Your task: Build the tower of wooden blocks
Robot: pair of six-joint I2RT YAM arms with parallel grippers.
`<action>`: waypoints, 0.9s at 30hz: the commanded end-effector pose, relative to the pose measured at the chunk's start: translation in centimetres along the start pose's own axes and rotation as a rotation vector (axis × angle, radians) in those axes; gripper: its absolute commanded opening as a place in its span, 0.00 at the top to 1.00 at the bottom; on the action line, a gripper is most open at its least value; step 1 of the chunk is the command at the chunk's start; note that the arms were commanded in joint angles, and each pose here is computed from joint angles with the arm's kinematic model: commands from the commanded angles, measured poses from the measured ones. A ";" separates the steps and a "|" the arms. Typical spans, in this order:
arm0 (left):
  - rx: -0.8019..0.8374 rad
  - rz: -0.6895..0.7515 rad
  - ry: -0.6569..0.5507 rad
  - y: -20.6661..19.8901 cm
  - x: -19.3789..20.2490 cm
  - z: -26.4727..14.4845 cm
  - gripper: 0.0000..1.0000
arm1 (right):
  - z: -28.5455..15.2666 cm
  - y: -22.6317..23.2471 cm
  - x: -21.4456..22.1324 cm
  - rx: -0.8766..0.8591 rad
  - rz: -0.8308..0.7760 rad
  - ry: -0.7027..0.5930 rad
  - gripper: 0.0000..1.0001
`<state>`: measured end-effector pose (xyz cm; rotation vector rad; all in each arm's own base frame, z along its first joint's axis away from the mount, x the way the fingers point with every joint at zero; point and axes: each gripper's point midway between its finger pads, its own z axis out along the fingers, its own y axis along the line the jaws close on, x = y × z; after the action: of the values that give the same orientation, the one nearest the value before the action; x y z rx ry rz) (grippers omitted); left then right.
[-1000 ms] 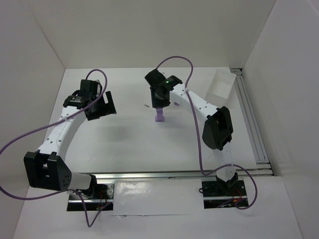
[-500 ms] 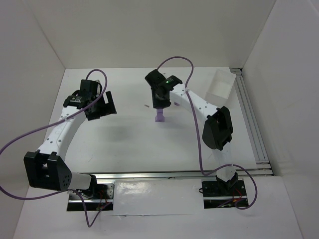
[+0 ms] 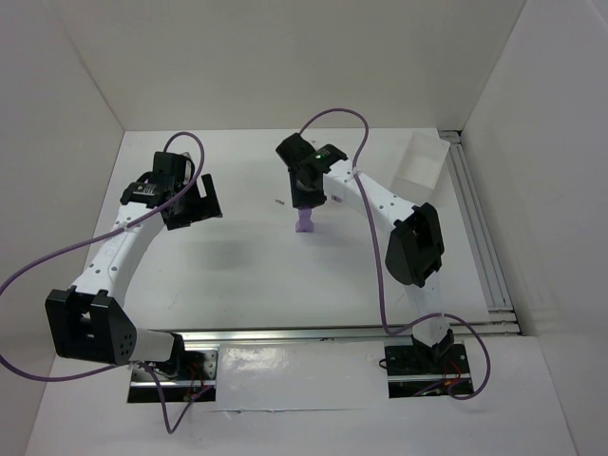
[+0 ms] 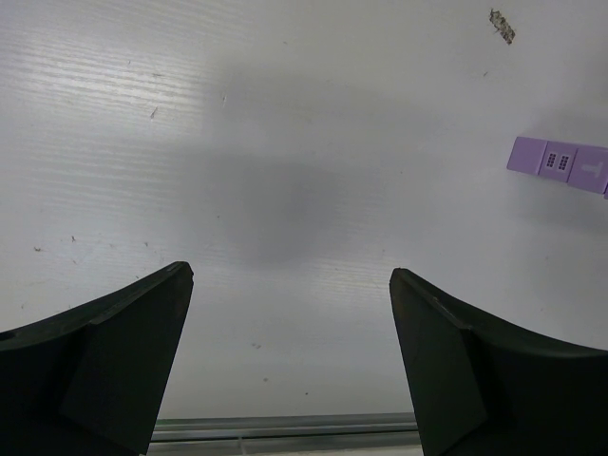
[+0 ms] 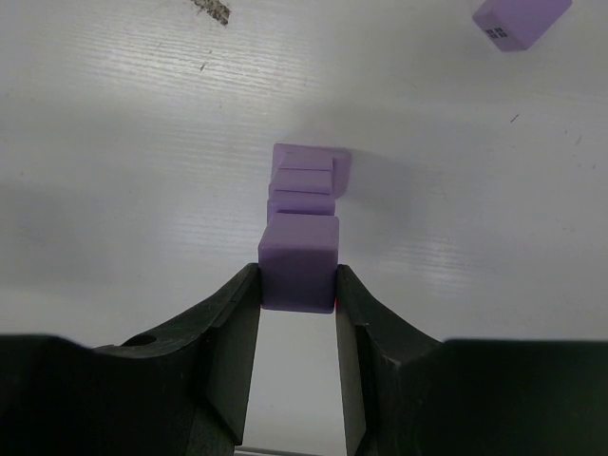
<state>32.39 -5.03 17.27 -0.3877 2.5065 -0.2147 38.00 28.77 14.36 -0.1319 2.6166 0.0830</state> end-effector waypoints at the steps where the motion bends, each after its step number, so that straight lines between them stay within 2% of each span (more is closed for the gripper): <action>1: 0.016 -0.025 -0.025 -0.4 -0.9 -0.1 0.02 | -1.6 0.6 -0.5 -0.015 0.001 -0.026 0.70; 17: 0.020 -0.024 -0.033 -0.4 -1.0 -0.4 0.02 | -0.9 1.0 -0.4 -0.018 -0.011 -0.013 0.69; 27: 0.020 -0.024 -0.033 -0.4 -1.0 -0.4 0.02 | -0.5 1.1 -0.4 -0.013 -0.013 -0.006 0.50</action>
<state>32.41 -5.08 17.29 -0.4094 2.5039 -0.2212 37.94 29.15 14.30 -0.1415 2.6218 0.0878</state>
